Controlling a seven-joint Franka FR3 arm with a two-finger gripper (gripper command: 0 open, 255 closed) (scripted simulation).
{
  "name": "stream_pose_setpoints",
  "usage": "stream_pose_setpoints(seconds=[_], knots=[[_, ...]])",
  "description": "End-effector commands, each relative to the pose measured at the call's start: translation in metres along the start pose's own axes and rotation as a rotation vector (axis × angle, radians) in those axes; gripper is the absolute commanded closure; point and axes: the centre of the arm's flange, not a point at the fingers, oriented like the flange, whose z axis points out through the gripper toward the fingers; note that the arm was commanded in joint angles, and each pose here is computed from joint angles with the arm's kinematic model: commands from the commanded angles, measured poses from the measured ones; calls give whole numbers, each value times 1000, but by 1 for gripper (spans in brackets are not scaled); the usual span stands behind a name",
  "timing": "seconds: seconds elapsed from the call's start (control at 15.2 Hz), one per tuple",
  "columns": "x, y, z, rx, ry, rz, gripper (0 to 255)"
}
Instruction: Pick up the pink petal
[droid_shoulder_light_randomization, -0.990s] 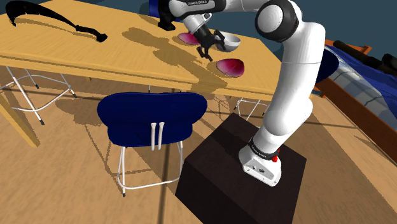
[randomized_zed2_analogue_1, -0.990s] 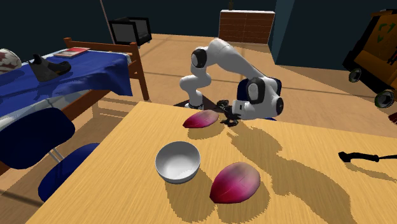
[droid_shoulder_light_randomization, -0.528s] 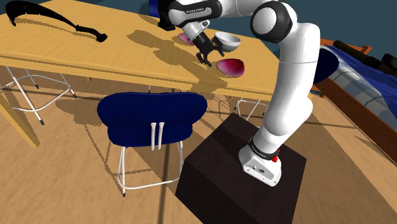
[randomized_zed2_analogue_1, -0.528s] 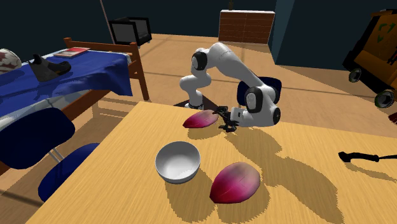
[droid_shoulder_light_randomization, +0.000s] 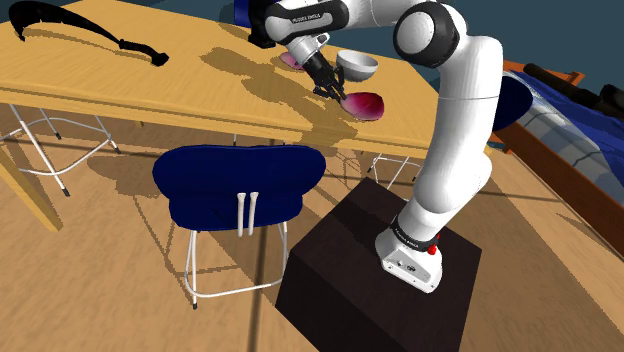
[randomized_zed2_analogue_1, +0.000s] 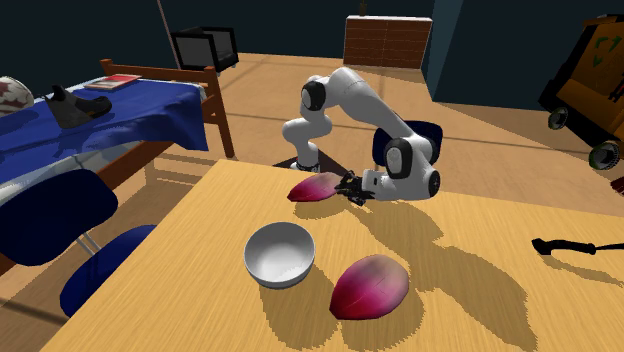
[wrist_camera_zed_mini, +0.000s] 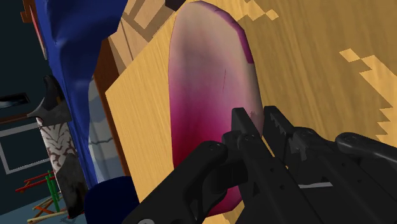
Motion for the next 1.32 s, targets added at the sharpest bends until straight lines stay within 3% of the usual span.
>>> stream_pose_setpoints(seconds=[0.0,1.25], knots=[[0,0,0,0,0,0,255],[-1,68,-42,0,0,0,255]])
